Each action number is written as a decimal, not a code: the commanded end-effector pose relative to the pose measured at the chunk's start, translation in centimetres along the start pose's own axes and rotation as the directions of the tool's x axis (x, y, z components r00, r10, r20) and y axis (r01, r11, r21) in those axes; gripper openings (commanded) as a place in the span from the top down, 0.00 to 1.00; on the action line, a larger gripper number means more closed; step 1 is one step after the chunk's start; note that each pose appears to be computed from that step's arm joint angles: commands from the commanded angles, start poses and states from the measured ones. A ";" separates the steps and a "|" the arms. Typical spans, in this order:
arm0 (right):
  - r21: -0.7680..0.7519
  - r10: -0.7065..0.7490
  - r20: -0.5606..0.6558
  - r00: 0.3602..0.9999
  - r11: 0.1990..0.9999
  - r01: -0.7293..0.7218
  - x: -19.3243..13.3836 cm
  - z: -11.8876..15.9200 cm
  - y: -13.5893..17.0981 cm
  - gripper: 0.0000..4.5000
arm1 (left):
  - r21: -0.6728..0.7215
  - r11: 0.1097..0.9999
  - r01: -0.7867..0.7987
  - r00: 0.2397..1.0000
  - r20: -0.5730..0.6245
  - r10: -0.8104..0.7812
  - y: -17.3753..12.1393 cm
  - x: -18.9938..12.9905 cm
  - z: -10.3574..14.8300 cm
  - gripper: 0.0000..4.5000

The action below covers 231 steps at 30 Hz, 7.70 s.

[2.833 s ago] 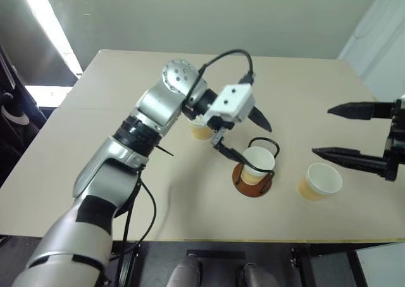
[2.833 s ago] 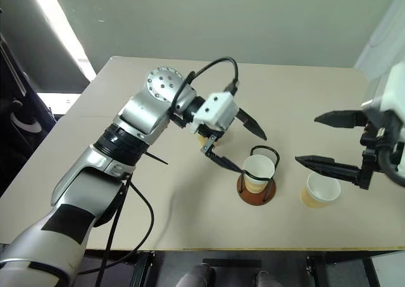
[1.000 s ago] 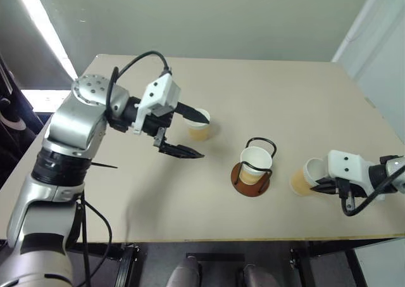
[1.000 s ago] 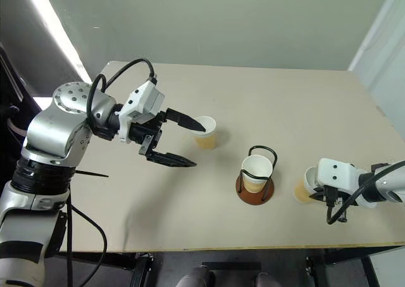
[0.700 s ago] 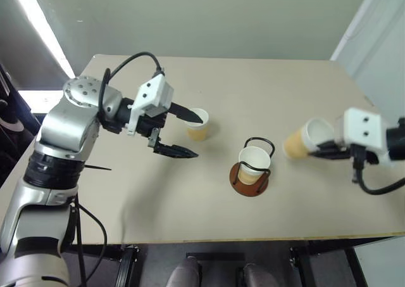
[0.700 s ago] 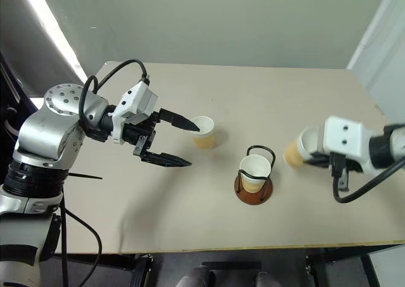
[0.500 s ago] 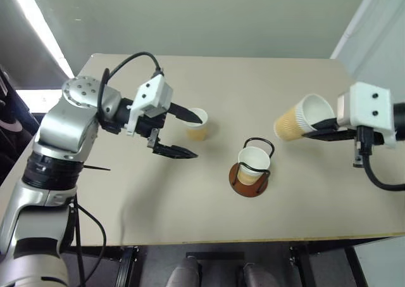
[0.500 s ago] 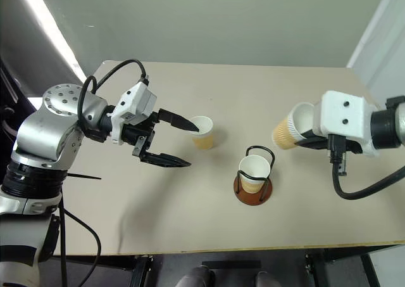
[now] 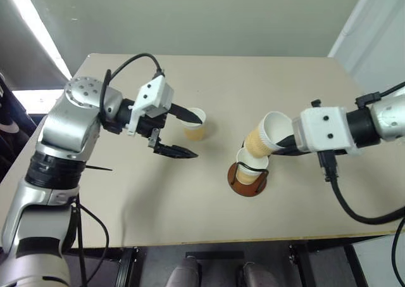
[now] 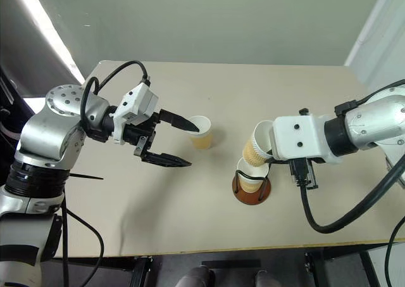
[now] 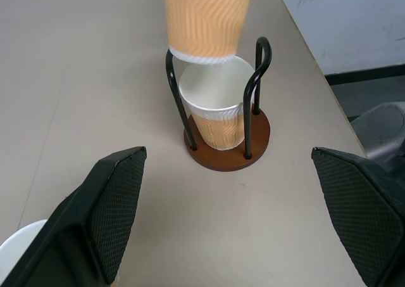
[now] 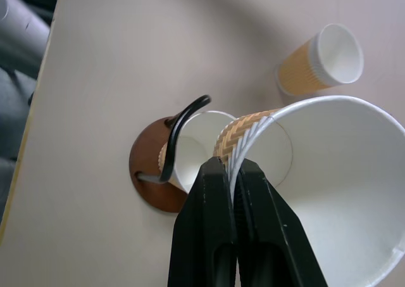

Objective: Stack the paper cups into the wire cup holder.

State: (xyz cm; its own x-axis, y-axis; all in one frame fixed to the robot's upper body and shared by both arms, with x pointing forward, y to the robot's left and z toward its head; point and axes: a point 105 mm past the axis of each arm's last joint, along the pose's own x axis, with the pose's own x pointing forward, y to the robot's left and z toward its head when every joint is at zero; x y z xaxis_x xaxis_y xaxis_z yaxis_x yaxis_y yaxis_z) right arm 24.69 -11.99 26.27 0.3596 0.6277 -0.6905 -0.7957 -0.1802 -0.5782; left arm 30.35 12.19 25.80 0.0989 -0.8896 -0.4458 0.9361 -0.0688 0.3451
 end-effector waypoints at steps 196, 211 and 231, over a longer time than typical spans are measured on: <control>0.518 -0.470 0.154 0.869 0.787 0.334 -9.6 1.8 -0.5 0.00 | 0.290 0.879 0.378 0.926 -0.106 -0.363 0.9 11.5 4.4 0.79; 0.534 -0.481 0.154 0.863 0.775 0.336 -9.1 0.8 -1.0 0.00 | 0.100 0.986 0.130 0.962 0.227 -0.150 3.9 8.1 8.9 0.01; 0.831 -0.796 -0.212 0.567 0.158 0.533 -1.8 -17.4 -4.7 0.00 | -0.528 0.431 -0.732 0.524 -0.032 0.851 7.4 -4.0 -8.3 0.01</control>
State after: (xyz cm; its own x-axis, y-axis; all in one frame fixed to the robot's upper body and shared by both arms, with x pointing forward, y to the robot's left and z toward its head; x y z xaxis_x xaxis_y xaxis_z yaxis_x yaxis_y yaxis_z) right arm 35.26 -24.09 22.92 0.9009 0.4313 -0.0492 -0.4340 0.8976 -0.0768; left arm 39.28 16.92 22.65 0.7862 -0.6178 -0.0091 0.6179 0.7861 0.0163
